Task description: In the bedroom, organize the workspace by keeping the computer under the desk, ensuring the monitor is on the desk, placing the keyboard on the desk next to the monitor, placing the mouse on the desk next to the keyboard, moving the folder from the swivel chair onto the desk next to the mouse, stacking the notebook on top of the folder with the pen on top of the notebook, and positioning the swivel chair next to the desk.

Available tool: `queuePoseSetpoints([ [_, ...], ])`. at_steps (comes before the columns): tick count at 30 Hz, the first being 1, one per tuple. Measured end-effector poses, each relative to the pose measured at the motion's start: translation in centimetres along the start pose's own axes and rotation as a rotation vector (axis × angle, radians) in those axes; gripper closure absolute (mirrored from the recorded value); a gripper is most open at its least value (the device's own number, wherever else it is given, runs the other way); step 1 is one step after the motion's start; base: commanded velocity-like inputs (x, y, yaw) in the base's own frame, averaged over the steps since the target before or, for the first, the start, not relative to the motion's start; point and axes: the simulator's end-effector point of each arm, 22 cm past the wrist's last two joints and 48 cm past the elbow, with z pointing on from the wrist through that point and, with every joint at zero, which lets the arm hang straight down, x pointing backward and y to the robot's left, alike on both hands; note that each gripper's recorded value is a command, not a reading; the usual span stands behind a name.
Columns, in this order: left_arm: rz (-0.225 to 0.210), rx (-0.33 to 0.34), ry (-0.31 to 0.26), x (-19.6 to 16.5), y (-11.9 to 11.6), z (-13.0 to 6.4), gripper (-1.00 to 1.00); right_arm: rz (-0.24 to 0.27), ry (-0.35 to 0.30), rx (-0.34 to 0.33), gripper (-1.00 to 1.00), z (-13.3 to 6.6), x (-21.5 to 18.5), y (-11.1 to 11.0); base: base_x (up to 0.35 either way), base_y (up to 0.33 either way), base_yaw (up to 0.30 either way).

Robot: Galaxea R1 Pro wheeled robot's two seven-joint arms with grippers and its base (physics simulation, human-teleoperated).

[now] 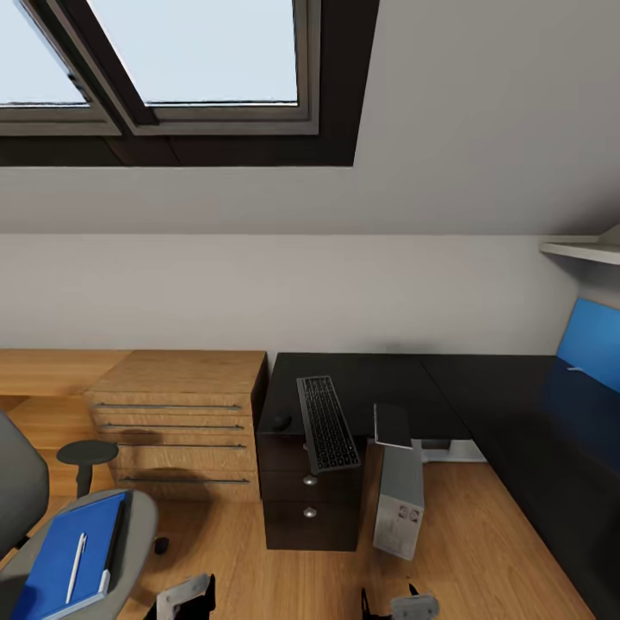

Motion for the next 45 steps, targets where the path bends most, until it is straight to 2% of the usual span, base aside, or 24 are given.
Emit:
queuePoseSetpoints([
  [4, -0.008, 0.054, 0.008, -2.1, -1.9, -0.7, -1.0, 0.042, -0.064, 0.005, -1.0, 1.4, -2.8, 0.8, 0.0, 0.0, 0.0],
  [7, 0.013, 0.066, 0.054, -3.8, -2.9, -1.6, -1.0, 0.094, -0.118, 0.02, -1.0, 2.5, -5.5, 1.1, 0.0, 0.0, 0.0],
  [9, -0.006, 0.059, 0.082, -5.3, -3.6, -2.4, -1.0, 0.152, -0.153, 0.038, -1.0, 3.3, -7.6, 1.1, 0.0, 0.0, 0.0],
  [10, -0.035, 0.056, 0.098, -6.3, -4.1, -3.0, -1.0, 0.199, -0.168, 0.052, -1.0, 3.8, -8.8, 1.0, 0.0, 0.0, 0.0],
  [12, -0.068, 0.052, 0.115, -6.9, -4.5, -3.4, -1.0, 0.256, -0.171, 0.066, -1.0, 4.3, -9.8, 0.8, 0.0, 0.0, 0.0],
  [13, -0.095, 0.047, 0.129, -7.3, -4.7, -3.7, -1.0, 0.31, -0.163, 0.075, -1.0, 4.7, -10.5, 0.8, 0.0, 0.0, 0.0],
  [15, -0.119, 0.04, 0.136, -7.6, -4.6, -3.8, -1.0, 0.368, -0.149, 0.077, -1.0, 5.2, -11.2, 1.0, 0.0, 0.0, 0.0],
  [16, -0.138, 0.036, 0.137, -8.0, -4.6, -3.8, -1.0, 0.425, -0.131, 0.067, -1.0, 5.6, -11.9, 1.3, 0.0, 0.0, 0.0],
  [18, -0.158, 0.033, 0.132, -8.5, -4.5, -3.7, -1.0, 0.49, -0.113, 0.048, -1.0, 6.0, -12.5, 1.9, 0.0, 0.0, 0.0],
  [19, -0.178, 0.033, 0.119, -9.3, -4.5, -3.7, -1.0, 0.559, -0.099, 0.022, -1.0, 6.3, -13.4, 2.5, 0.0, 0.0, 0.0],
  [20, -0.189, 0.032, 0.111, -9.8, -4.4, -3.6, -1.0, 0.599, -0.093, 0.007, -1.0, 6.5, -13.8, 2.8, 0.0, 0.0, 0.0],
  [21, -0.211, 0.028, 0.093, -10.8, -4.1, -3.5, -1.0, 0.676, -0.08, -0.024, -1.0, 6.6, -14.6, 3.4, 0.0, 0.0, 0.0],
  [23, -0.234, 0.021, 0.074, -11.7, -3.7, -3.3, -1.0, 0.755, -0.066, -0.056, -1.0, 6.8, -15.2, 4.1, 0.0, 0.0, 0.0],
  [25, -0.264, 0.003, 0.048, -12.9, -2.6, -3.0, -1.0, 0.881, -0.046, -0.112, -1.0, 6.9, -16.3, 5.2, 0.0, 0.0, 0.0],
  [26, -0.271, -0.002, 0.043, -13.0, -2.3, -2.9, -1.0, 0.903, -0.043, -0.124, -1.0, 6.9, -16.6, 5.4, 0.0, 0.0, 0.0],
  [27, -0.297, -0.026, 0.013, -14.5, -1.0, -2.4, -1.0, 0.963, -0.051, -0.167, -1.0, 6.8, -18.2, 6.0, 0.0, 0.0, 0.0],
  [32, -0.324, -0.033, -0.009, -15.3, -0.6, -1.6, -1.0, 1.012, -0.08, -0.18, -1.0, 7.2, -18.8, 4.8, 0.0, 0.0, 0.0],
  [33, -0.329, -0.029, -0.003, -14.9, -0.9, -1.5, -1.0, 1.034, -0.09, -0.179, -1.0, 7.4, -18.8, 3.7, 0.0, 0.0, 0.0],
  [35, -0.322, 0.005, 0.04, -12.6, -3.6, -1.6, -1.0, 1.064, -0.081, -0.187, -1.0, 7.9, -17.9, 2.2, 0.0, 0.0, 0.0],
  [36, -0.311, 0.021, 0.061, -11.4, -4.8, -1.7, -1.0, 1.07, -0.065, -0.192, -1.0, 8.0, -17.3, 2.2, 0.0, 0.0, 0.0],
  [39, -0.287, 0.041, 0.089, -9.5, -6.2, -1.7, -1.0, 1.078, -0.033, -0.21, -1.0, 8.2, -16.2, 2.3, 0.0, 0.0, 0.0],
  [45, -0.271, 0.055, 0.102, -8.0, -6.9, -1.5, -1.0, 1.069, -0.028, -0.23, -1.0, 8.6, -15.1, 1.8, 0.0, 0.0, 0.0],
])
